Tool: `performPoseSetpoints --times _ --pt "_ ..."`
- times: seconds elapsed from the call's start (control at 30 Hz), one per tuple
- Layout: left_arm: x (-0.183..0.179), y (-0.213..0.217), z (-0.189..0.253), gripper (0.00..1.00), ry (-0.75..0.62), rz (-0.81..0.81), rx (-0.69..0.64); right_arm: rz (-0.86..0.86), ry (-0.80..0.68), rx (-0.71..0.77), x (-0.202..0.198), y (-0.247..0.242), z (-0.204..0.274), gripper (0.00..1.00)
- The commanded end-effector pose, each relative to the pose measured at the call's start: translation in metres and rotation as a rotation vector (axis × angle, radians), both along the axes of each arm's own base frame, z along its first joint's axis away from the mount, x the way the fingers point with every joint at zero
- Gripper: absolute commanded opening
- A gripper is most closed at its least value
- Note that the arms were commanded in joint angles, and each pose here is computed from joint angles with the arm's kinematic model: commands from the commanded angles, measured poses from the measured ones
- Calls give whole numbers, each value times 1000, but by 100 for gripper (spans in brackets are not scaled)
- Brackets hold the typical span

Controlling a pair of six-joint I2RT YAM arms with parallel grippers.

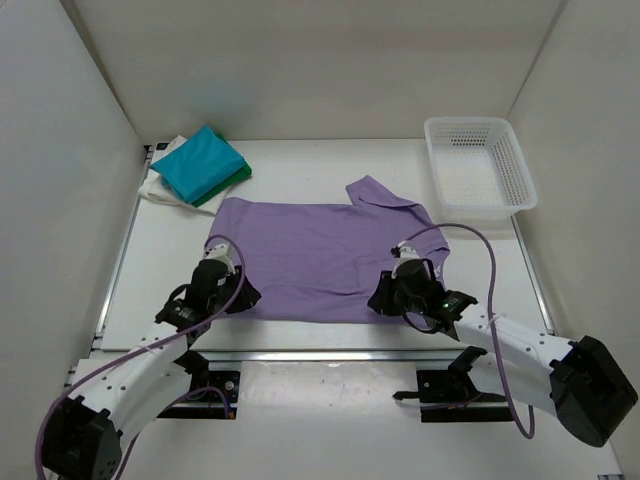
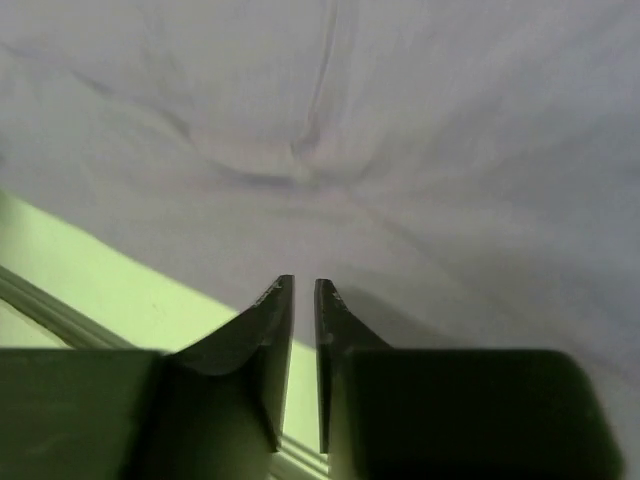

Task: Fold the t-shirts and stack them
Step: Fold the flattened tshirt in 1/3 of the way, then grap the side of the flattened tshirt furthest away from the robot with both arms

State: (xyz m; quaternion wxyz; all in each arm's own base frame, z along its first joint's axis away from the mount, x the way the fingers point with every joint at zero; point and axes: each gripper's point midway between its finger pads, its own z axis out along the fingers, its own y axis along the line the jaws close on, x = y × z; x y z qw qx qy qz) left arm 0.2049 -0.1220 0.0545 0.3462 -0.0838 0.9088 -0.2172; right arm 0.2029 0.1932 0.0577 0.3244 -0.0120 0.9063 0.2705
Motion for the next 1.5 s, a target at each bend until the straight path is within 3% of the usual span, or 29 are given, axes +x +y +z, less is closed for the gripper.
performPoseSetpoints --times 0.0,0.03,0.1,0.33,0.47,0.63,0.8,0.97,1.07,1.3,1.37,1.47 --pt "-6 -6 3 39 29 -63 64 39 -2 -94 -11 3 -5 20" --pt "-12 -12 -4 38 49 -97 82 73 -18 -133 -14 9 -6 26" --pt "-17 -19 -14 37 69 -117 82 117 -17 -175 -19 16 -8 27" --pt "-7 -28 -13 28 31 -109 18 137 -9 -209 4 32 -15 1" --pt "-20 -19 -41 27 118 -120 40 107 25 -217 6 25 -35 0" --pt "-66 -21 -68 25 258 -157 -26 99 94 -240 -27 13 -58 0" --pt "-82 -21 -56 27 240 -129 -112 71 166 -229 -72 -5 -69 0" --pt "-96 -20 -46 29 253 -134 -143 35 202 -187 -92 -15 -65 0" --pt "-63 -18 -1 33 107 -103 -157 56 139 -153 -78 -10 -42 2" --pt "59 -33 140 44 -197 -47 -157 57 -50 -61 18 4 45 17" --pt "101 -17 144 45 -203 17 -145 62 -94 -69 42 3 59 19" --pt "151 25 89 41 -57 155 -2 71 -101 -77 64 8 66 10"
